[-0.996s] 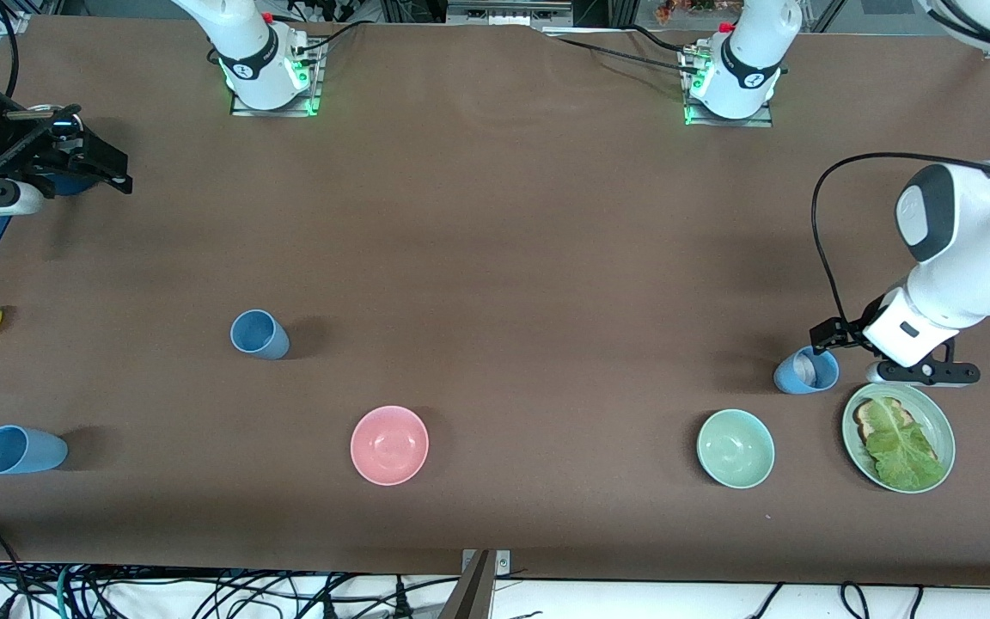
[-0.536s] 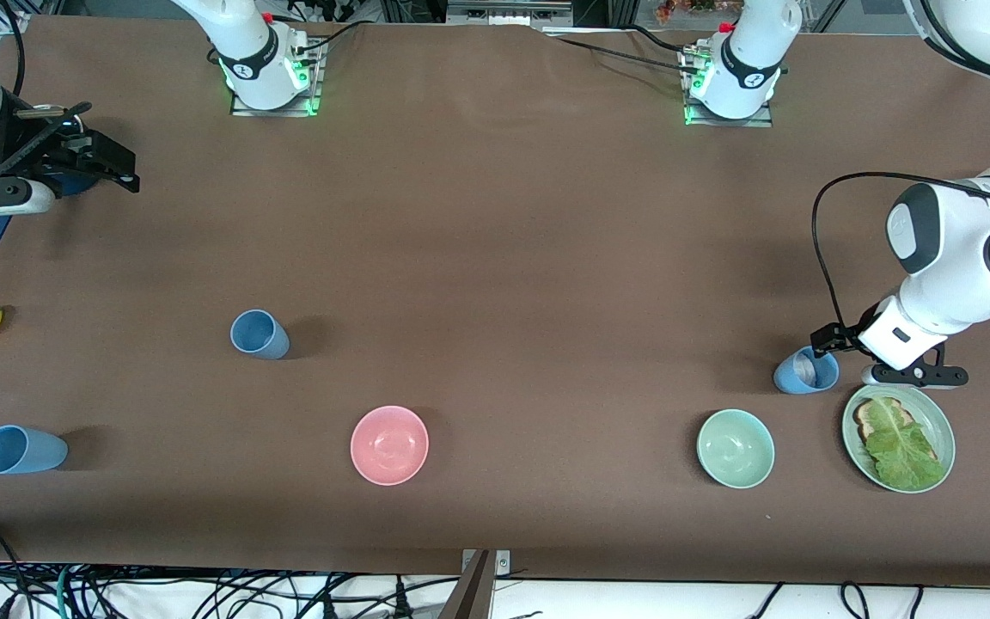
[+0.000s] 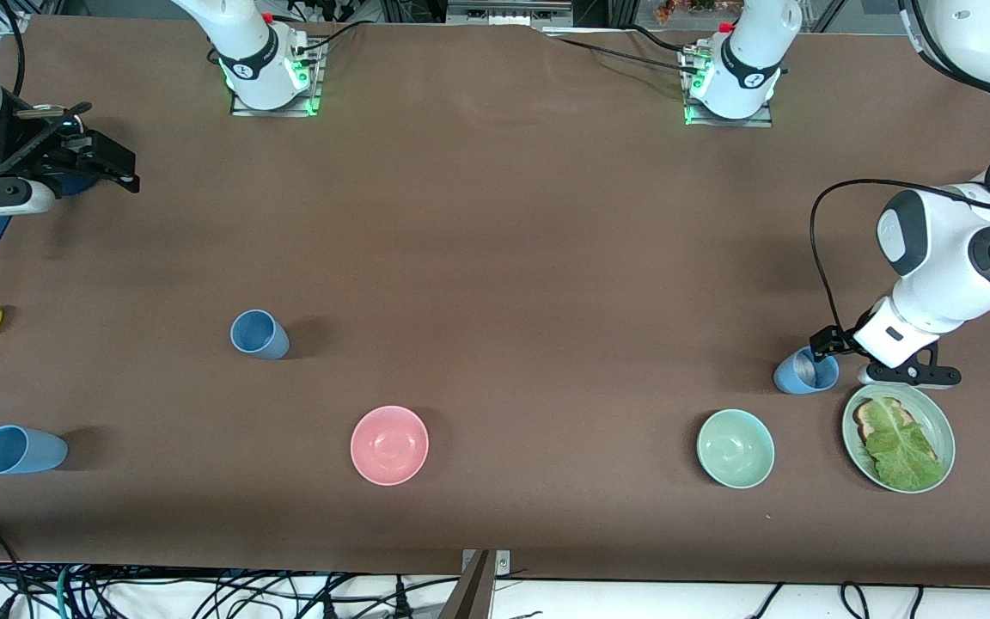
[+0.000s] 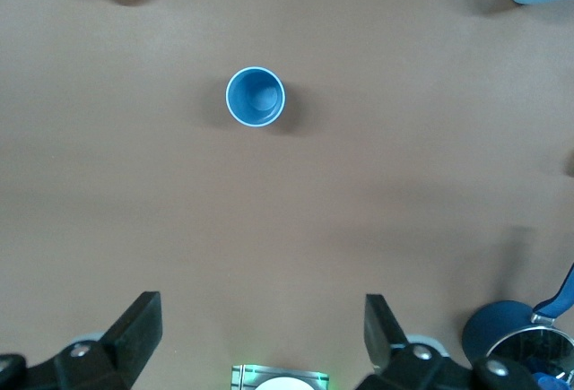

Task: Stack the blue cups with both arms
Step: 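Close the left gripper on the rim of the tissue-filled blue cup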

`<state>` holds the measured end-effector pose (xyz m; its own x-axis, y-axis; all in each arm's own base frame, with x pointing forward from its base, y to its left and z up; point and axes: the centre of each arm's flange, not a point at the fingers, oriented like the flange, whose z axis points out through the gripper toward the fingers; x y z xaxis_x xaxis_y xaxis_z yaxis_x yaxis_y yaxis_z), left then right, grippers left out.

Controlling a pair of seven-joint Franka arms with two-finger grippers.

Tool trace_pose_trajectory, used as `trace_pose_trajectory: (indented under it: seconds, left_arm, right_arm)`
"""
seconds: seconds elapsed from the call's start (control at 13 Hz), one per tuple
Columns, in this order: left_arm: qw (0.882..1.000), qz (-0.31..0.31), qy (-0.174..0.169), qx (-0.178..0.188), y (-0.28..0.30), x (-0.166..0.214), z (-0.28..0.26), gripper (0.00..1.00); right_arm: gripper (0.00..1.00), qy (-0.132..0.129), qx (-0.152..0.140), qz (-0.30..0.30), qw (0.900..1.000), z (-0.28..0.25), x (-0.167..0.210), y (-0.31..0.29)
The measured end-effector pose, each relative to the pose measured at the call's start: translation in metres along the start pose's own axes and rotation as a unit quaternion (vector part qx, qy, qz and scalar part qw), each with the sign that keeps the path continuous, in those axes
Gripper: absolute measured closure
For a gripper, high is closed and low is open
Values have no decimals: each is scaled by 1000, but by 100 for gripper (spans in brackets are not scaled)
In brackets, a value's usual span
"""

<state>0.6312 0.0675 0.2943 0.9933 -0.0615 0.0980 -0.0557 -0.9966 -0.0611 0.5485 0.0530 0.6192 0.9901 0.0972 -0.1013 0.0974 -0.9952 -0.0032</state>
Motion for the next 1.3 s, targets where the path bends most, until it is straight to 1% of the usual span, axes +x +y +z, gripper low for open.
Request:
trace_pose_trajectory:
  seconds: [0.31,0.77,1.0,1.3]
  left_arm:
    - [1000,3,5,3,-13,-1,13,0]
    - [999,1,33,8,-16,2,33,0]
    - [1000,1,29,8,-16,0,47,0]
    - [1000,2,25,6,-14,-2,53,0]
  right_arm:
    - [0,-2,0,0,1000,2,1,0]
    - [0,-2,0,0,1000,2,1,0]
    - [0,-2,0,0,1000,2,1,0]
    - [0,-3,0,0,1000,3,2,0]
